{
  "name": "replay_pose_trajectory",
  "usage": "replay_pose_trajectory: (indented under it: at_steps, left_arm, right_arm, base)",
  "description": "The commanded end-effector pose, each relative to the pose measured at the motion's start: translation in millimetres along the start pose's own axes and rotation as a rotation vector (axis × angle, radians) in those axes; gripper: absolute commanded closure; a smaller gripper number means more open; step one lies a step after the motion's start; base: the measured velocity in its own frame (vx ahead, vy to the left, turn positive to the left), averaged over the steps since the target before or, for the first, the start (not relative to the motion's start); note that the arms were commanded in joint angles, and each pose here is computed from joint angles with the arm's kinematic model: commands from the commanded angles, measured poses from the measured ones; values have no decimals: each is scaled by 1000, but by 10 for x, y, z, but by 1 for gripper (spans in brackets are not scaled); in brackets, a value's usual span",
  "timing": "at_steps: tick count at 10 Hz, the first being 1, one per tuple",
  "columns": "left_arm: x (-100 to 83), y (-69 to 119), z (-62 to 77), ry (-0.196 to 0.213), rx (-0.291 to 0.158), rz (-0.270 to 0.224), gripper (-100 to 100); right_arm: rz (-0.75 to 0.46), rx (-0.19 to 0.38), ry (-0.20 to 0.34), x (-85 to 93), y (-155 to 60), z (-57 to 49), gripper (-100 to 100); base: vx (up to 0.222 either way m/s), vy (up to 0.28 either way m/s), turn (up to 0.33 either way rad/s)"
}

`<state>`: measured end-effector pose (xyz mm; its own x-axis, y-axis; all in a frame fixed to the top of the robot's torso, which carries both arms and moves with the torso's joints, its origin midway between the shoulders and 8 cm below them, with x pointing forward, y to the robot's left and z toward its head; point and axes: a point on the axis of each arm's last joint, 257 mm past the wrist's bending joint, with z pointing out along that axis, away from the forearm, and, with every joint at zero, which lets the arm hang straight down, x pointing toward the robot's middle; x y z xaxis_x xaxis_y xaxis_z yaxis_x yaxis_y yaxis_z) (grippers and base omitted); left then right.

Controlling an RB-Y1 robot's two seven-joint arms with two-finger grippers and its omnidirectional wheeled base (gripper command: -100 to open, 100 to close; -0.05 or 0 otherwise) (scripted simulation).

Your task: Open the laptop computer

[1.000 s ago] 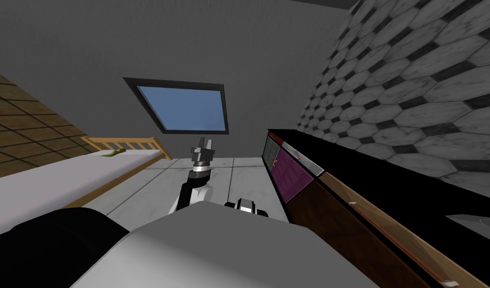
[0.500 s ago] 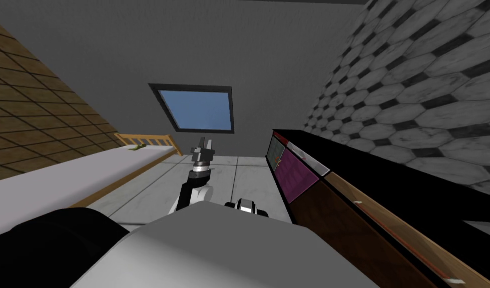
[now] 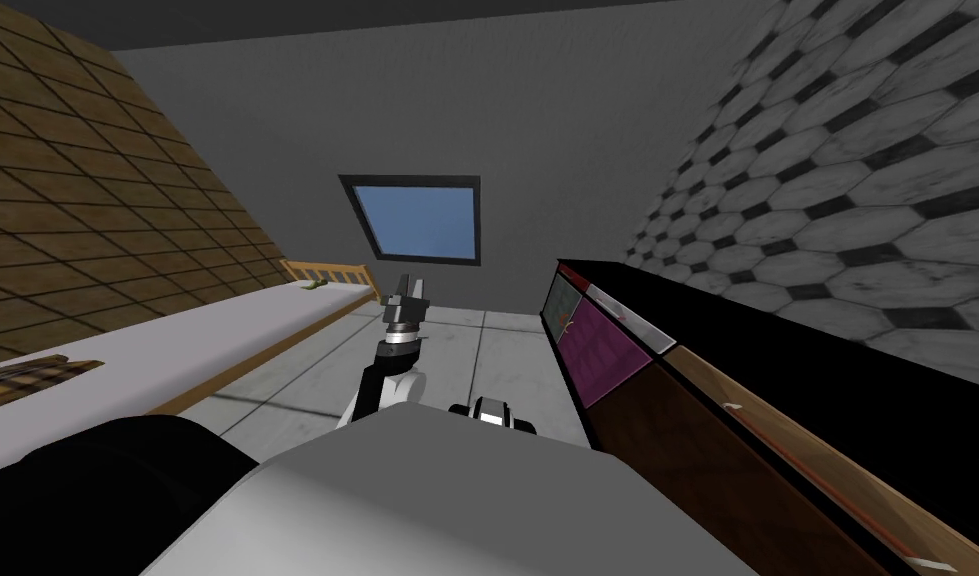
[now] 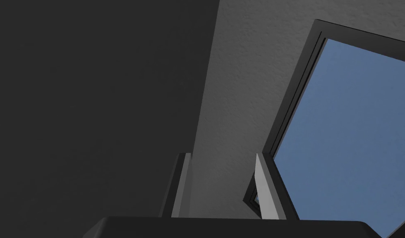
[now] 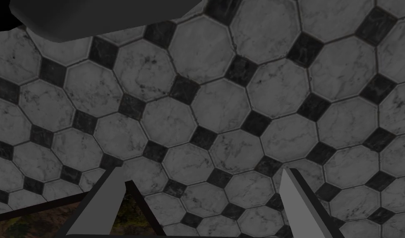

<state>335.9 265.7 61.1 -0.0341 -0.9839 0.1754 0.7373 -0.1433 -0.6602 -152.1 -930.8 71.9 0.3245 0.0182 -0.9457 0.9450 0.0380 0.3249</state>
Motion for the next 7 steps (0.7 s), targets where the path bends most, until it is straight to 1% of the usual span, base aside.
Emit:
replay_pose_trajectory:
  at_steps: [1,2,7]
  left_arm:
    - [0,0,0,0,0,0,0]
    - [-1,0,0,0,0,0,0]
    - [-1,0,-1,0,0,0,0]
  right_arm:
    - [0,14,-6,-57,-9,9,-100]
    - [2,17,-8,-64,-12,10,0]
    - [2,18,-8,-64,-15,9,0]
  base:
    - [-56,18,34]
    - [-11,5,-9]
    - [-1,0,0]
